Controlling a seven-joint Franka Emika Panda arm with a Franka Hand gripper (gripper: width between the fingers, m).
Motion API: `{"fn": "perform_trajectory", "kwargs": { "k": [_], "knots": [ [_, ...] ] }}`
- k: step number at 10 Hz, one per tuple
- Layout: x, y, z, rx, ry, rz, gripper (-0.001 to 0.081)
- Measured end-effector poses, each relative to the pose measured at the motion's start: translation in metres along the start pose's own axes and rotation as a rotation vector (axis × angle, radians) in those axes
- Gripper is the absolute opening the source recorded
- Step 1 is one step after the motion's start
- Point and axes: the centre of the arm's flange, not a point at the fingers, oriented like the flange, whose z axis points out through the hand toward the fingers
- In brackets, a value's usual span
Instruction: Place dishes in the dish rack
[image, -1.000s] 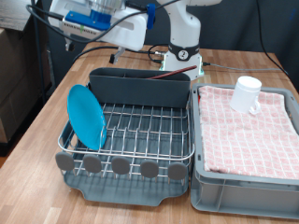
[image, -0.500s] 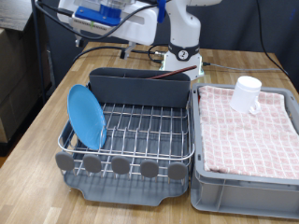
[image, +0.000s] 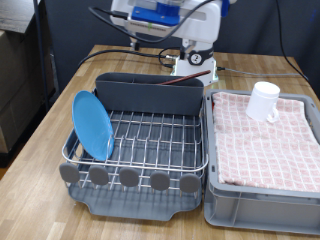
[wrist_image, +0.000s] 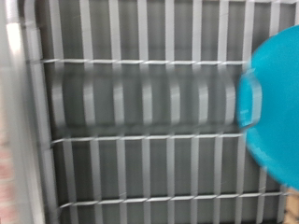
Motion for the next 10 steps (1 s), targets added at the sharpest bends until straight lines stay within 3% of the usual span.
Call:
{"fn": "perform_trajectory", "kwargs": {
  "k": [4, 7, 10],
  "knots": [
    [-0.056, -0.047, -0.015, 0.008, -0.057, 0.044, 0.0803],
    [-0.098, -0.071, -0.024, 0.007, -0.05, 0.044, 0.0803],
    [-0.102, -0.07, -0.024, 0.01, -0.046, 0.039, 0.0803]
  ]
}}
